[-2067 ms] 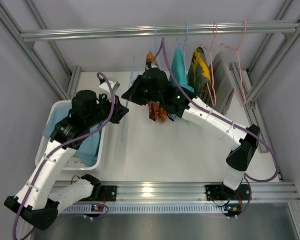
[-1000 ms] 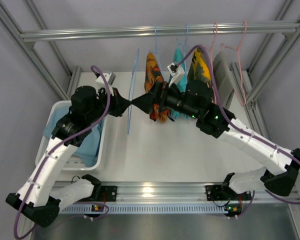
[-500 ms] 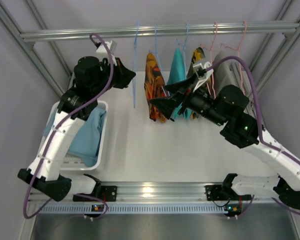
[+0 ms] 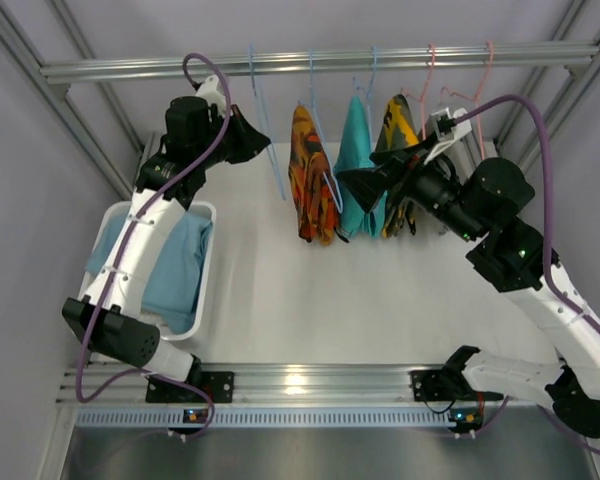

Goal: Remove the trousers from the hanger

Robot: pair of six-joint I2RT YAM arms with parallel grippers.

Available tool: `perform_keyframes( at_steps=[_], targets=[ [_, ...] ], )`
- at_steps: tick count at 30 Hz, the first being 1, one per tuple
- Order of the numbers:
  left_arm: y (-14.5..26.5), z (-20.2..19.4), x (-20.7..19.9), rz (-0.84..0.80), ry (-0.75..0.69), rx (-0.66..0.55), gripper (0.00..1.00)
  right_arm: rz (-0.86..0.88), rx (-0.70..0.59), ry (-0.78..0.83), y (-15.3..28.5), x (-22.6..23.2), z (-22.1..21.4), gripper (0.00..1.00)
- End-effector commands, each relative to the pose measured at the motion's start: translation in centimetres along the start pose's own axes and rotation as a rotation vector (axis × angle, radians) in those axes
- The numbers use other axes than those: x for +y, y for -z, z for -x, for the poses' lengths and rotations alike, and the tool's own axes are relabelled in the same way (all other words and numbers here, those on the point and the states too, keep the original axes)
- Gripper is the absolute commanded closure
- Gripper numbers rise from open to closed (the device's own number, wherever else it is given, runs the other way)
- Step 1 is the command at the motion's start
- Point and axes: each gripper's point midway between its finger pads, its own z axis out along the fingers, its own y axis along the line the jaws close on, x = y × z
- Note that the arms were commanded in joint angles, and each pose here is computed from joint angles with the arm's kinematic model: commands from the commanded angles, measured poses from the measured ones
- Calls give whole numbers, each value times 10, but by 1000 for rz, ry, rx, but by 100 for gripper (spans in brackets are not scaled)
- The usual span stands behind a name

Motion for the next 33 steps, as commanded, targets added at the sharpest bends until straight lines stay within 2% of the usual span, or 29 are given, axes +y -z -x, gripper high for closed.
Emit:
perform_keyframes(
  at_steps=[1, 7, 9, 11, 12, 16, 18, 21, 22, 26, 28, 31, 33],
  targets=[
    [3, 16, -3, -30, 17, -79, 100, 36, -26, -22, 15, 3, 14, 0],
    [12, 13, 2, -10, -51, -76, 98, -4, -35, -52, 19, -11, 13, 1],
    [16, 12, 2, -5, -66, -74, 73, -13, -39, -52, 21, -14, 12, 0],
    [23, 14, 3, 6, -85, -85, 40, -21, -46, -49, 22, -16, 15, 0],
    [25, 14, 3, 10, -94, -87, 1, -26, -49, -45, 23, -18, 16, 1],
    [50, 18, 0, 42, -151, -71, 1, -72, -78, -11, 33, -28, 25, 0],
    [72, 26, -14, -6, -241, -97, 1, -110, -89, 18, 42, -38, 29, 0],
    [103, 28, -17, 5, -317, -138, 1, -173, -76, 41, 58, -51, 27, 1],
    [110, 26, -15, 9, -385, -132, 1, -199, -77, 50, 63, -56, 27, 1],
    [137, -3, 7, 91, -484, -14, 1, -310, -79, 127, 89, -77, 27, 1],
    [142, -14, 32, 194, -525, 28, 1, -380, -95, 162, 106, -88, 28, 0],
    [159, -29, 69, 357, -537, 52, 1, -486, -135, 156, 133, -105, 26, 0],
    [180, -27, 81, 424, -532, 0, 1, -545, -175, 146, 154, -113, 22, 1]
  ],
)
